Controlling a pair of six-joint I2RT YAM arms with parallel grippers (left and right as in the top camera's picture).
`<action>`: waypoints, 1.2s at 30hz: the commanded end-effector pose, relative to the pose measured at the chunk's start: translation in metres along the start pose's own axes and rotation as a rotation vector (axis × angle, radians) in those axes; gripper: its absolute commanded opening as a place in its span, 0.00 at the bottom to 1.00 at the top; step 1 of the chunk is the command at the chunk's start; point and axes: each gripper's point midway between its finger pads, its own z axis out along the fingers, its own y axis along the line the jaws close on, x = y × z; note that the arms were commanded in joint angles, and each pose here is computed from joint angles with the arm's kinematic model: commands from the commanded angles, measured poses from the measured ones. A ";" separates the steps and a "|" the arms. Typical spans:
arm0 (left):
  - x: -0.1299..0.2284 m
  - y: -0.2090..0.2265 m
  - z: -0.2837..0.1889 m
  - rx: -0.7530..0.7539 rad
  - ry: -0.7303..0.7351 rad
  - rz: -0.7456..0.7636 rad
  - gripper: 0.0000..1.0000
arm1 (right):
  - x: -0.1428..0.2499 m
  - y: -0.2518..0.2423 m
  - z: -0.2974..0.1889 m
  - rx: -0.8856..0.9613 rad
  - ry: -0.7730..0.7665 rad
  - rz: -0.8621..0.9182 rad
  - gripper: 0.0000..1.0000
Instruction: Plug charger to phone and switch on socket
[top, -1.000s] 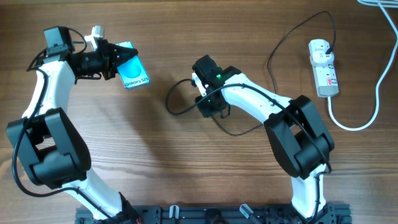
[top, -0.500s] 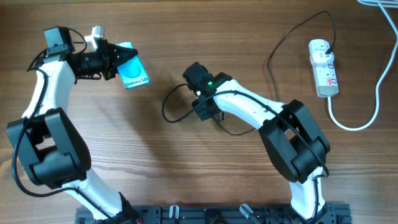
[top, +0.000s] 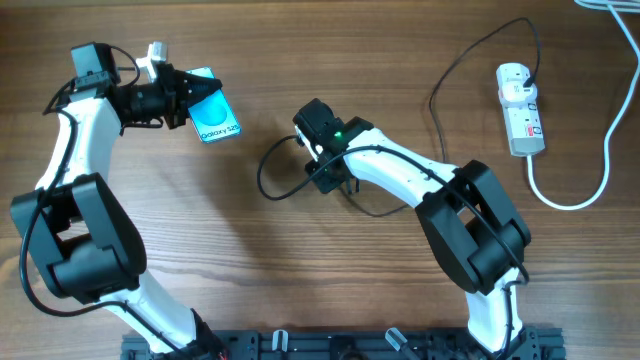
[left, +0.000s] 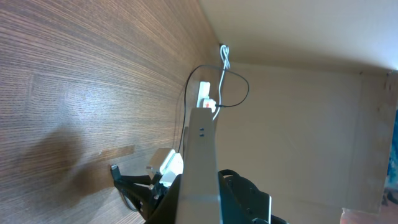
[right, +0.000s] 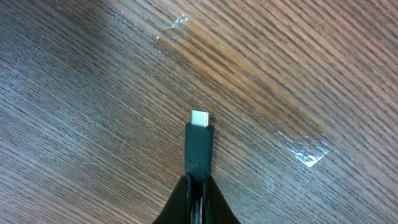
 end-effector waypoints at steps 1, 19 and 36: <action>0.003 -0.008 0.001 0.036 0.019 0.005 0.04 | 0.026 0.007 0.020 -0.044 0.091 0.016 0.04; 0.031 -0.033 0.032 0.073 0.125 0.034 0.04 | 0.029 0.051 -0.188 -0.689 -0.093 0.154 0.04; 0.051 -0.057 0.107 -0.028 0.138 0.051 0.04 | -0.012 0.088 -0.209 -0.837 -0.143 0.346 0.04</action>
